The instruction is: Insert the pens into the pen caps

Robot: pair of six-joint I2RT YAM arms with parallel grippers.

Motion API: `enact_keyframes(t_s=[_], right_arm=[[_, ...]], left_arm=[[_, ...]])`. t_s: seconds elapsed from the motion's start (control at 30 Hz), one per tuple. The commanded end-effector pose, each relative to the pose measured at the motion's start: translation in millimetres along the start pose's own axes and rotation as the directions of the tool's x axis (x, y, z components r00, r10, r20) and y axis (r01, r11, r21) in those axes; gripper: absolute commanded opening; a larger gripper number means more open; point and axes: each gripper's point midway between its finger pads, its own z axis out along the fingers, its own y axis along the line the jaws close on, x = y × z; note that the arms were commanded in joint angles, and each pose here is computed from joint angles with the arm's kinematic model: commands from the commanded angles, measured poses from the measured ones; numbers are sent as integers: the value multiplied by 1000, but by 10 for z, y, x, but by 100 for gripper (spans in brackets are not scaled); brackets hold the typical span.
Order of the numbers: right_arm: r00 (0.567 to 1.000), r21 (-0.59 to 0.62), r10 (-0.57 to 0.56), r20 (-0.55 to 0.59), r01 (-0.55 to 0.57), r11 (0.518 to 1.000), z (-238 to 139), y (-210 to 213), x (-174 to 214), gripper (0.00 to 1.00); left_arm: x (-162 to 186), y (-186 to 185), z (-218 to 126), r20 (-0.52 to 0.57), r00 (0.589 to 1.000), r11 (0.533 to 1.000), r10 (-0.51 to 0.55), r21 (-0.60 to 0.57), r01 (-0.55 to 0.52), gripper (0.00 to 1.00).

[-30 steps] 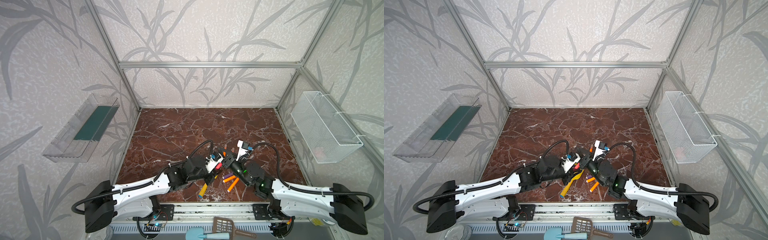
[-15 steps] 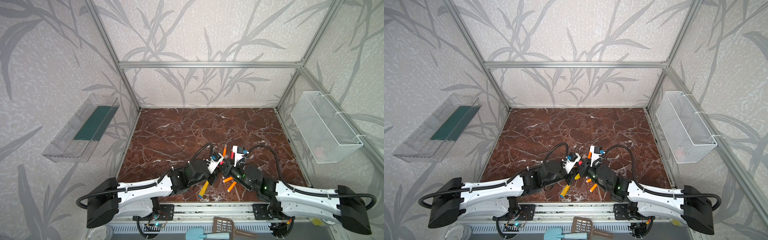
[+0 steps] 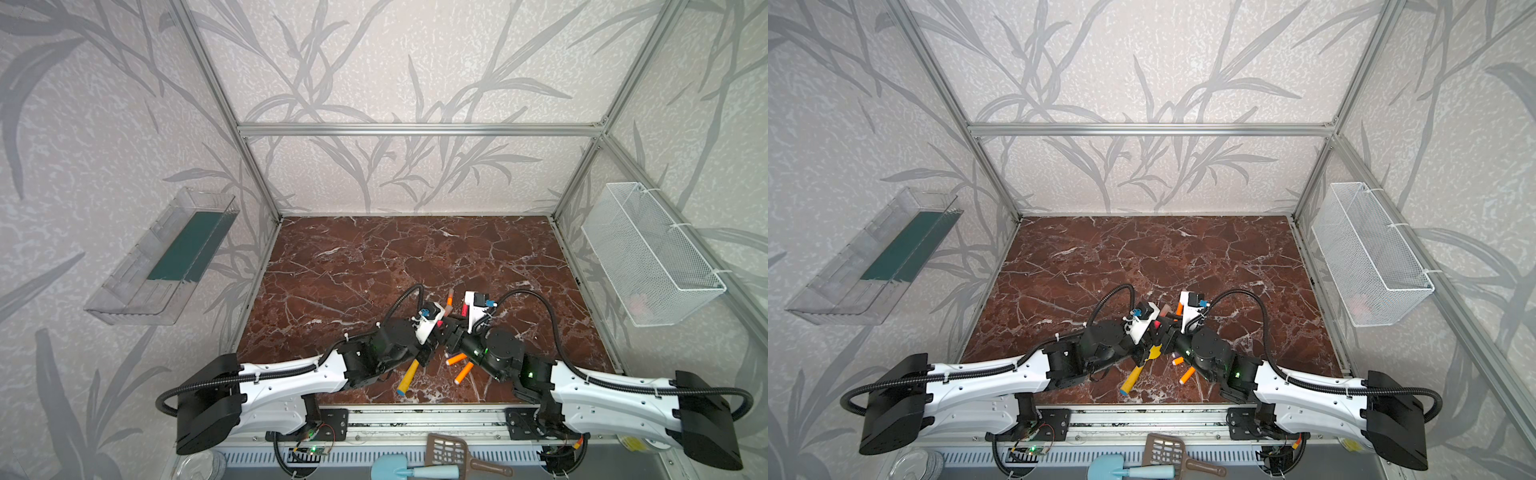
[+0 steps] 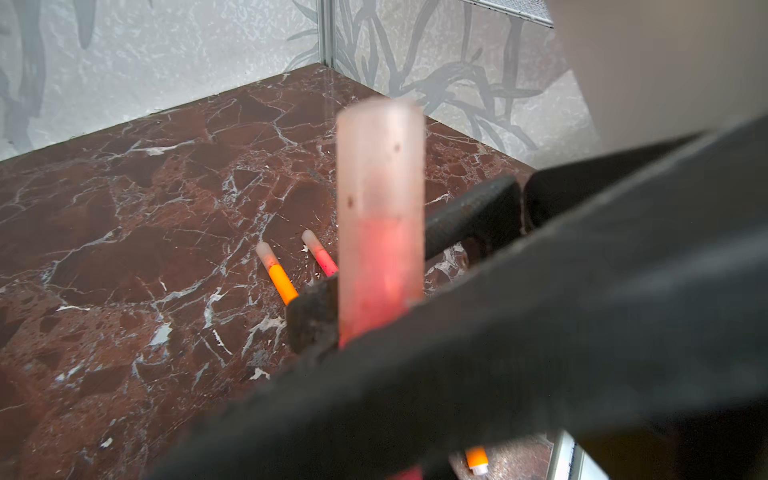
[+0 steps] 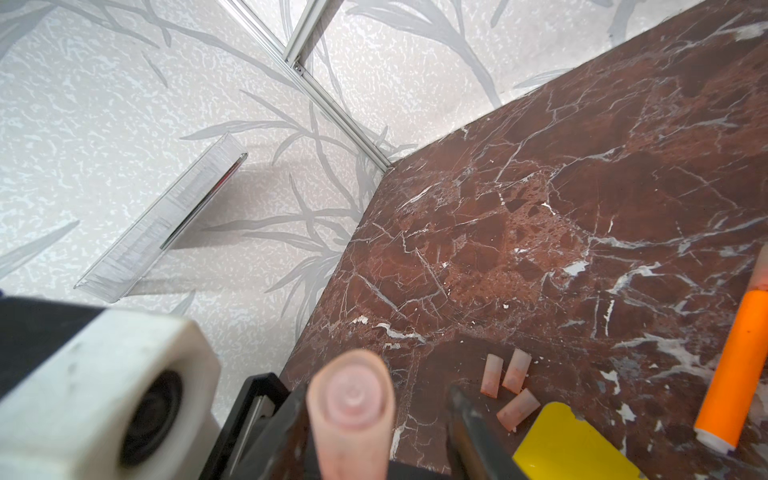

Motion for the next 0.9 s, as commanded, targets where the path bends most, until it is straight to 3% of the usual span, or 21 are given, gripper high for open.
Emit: enact_keyframes(t_s=[0.0, 0.2, 0.63, 0.7, 0.8, 0.87], right_arm=[[991, 32, -62, -120, 66, 997, -2, -133, 310, 44], [990, 36, -56, -126, 61, 997, 4, -136, 323, 17], [993, 76, -55, -101, 63, 995, -5, -210, 278, 7], [994, 111, -68, -81, 77, 991, -22, -265, 227, 6], [993, 226, -121, -16, 122, 966, -71, -443, 59, 5], [987, 318, -163, -9, 157, 935, -125, -588, -69, 4]], left_arm=[[-529, -17, -62, 187, 981, 999, -49, 4, 49, 0], [-546, -74, -68, 186, 981, 998, -58, 37, 52, 0], [-547, -84, -109, 190, 980, 997, -68, 48, 60, 1], [-516, -85, -102, 178, 982, 997, -65, 49, 57, 15], [-442, -52, -100, 159, 985, 998, -65, 35, 60, 49], [-365, 6, -97, 144, 987, 997, -71, 8, 71, 64]])
